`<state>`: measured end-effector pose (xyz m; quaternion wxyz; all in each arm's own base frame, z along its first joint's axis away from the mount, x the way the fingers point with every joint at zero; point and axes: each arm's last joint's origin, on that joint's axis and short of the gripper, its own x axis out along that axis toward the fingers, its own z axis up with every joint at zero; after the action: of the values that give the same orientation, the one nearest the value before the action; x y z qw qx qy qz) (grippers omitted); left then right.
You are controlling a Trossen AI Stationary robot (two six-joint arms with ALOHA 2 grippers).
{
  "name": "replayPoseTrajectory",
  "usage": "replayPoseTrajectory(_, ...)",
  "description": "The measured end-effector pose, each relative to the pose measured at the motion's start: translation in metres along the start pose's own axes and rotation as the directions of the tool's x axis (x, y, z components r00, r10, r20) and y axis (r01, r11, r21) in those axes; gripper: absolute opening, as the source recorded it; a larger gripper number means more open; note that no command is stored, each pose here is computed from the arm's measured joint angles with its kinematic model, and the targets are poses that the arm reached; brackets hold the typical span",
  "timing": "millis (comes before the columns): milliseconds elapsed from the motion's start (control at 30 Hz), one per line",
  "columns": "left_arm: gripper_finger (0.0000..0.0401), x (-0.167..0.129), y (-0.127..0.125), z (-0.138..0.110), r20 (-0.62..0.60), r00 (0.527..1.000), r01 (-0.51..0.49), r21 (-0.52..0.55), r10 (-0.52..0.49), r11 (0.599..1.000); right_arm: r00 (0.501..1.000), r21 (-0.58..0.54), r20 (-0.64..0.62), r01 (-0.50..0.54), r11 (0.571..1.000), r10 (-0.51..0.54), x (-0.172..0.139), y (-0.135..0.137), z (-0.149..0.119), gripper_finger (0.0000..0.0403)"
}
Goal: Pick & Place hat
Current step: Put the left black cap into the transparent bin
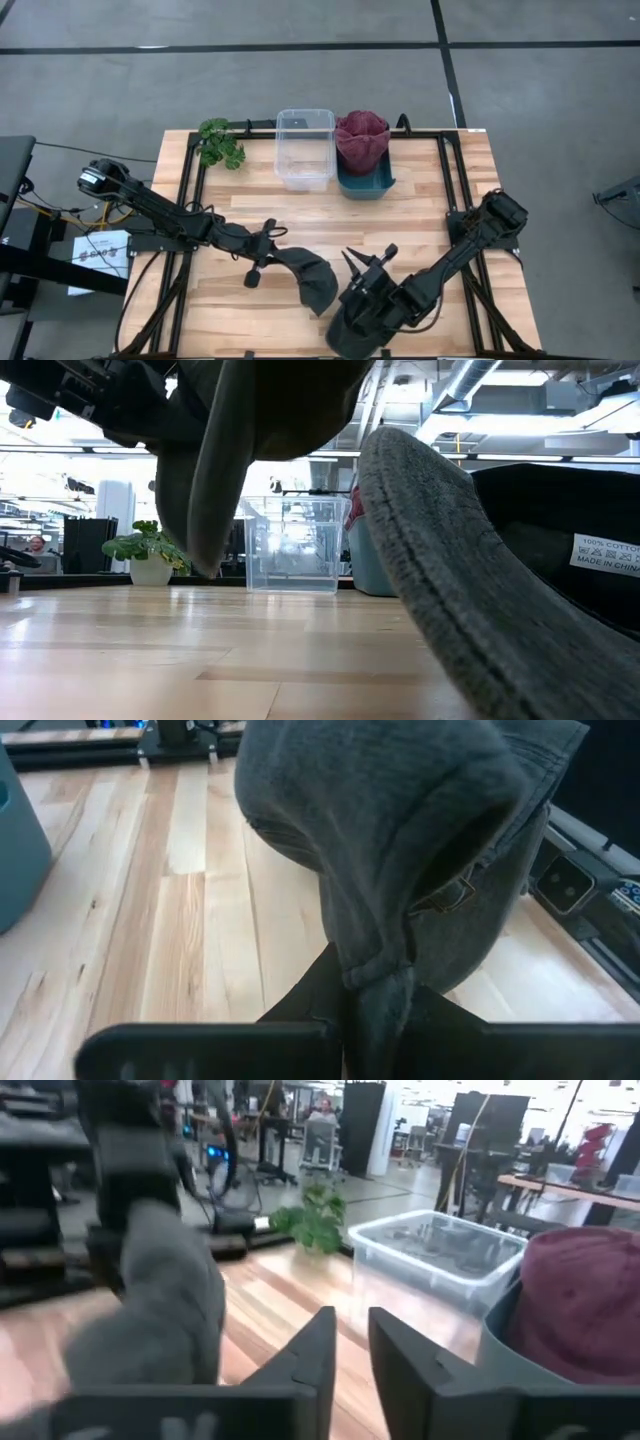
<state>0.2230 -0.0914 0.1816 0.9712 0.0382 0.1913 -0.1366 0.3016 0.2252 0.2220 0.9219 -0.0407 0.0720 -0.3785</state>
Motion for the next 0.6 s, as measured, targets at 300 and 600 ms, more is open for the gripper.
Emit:
replayPoseTrajectory(300,0.0017,0.000,0.000,-0.002,-0.021,1.000,-0.001,-0.006,0.000,1.000,0.986,-0.053,-0.095,-0.144,0.988,0.139,0.013,0.007,0.019,0.0136)
replayPoseTrajectory(600,0.0017,0.000,0.000,-0.002,-0.024,1.000,0.000,-0.006,0.000,1.000,0.955,-0.092,-0.134,-0.276,0.957,0.263,0.043,0.011,0.031,0.0223)
